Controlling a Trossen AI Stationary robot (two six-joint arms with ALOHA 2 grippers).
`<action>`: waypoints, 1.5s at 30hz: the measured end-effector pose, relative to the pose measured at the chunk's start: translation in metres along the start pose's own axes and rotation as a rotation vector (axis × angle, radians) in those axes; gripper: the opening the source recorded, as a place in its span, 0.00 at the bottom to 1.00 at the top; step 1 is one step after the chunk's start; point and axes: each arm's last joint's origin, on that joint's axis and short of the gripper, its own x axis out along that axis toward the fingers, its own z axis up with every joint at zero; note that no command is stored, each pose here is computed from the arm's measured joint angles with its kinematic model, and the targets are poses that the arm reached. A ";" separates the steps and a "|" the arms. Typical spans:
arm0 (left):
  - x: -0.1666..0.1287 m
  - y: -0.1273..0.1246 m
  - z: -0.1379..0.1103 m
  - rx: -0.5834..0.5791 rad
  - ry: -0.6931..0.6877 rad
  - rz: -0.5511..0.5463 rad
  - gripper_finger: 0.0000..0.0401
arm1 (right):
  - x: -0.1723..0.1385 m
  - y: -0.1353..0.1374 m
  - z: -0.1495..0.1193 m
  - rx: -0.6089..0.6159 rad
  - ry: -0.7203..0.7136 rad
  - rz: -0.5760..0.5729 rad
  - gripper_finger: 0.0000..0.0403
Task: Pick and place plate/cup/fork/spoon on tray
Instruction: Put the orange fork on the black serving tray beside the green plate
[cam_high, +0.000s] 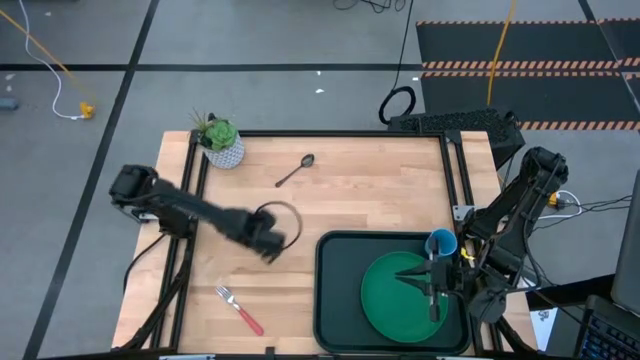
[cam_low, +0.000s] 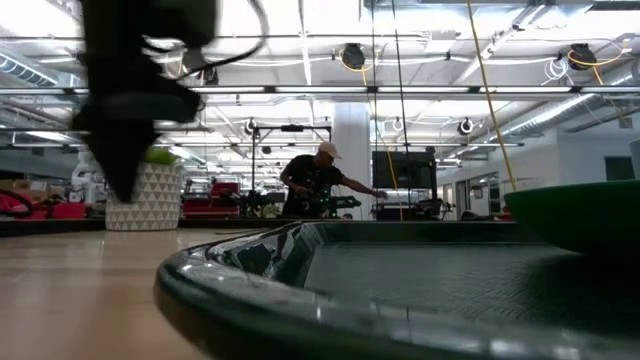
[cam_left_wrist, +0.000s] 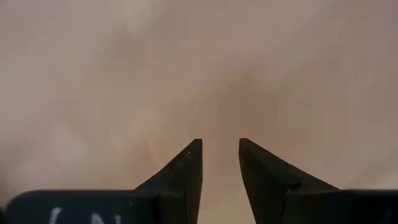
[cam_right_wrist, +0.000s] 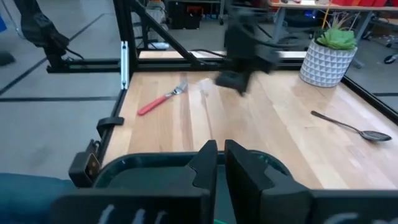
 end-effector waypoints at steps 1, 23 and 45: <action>-0.002 -0.001 -0.014 -0.033 0.022 -0.018 0.27 | 0.000 0.000 0.000 -0.003 0.001 -0.002 0.06; -0.016 -0.041 -0.177 -0.618 0.234 -0.247 0.26 | 0.038 -0.028 0.026 -0.130 -0.069 -0.176 0.06; 0.016 -0.053 -0.156 -0.739 0.105 -0.165 0.27 | 0.046 -0.029 0.026 -0.254 0.006 0.034 0.06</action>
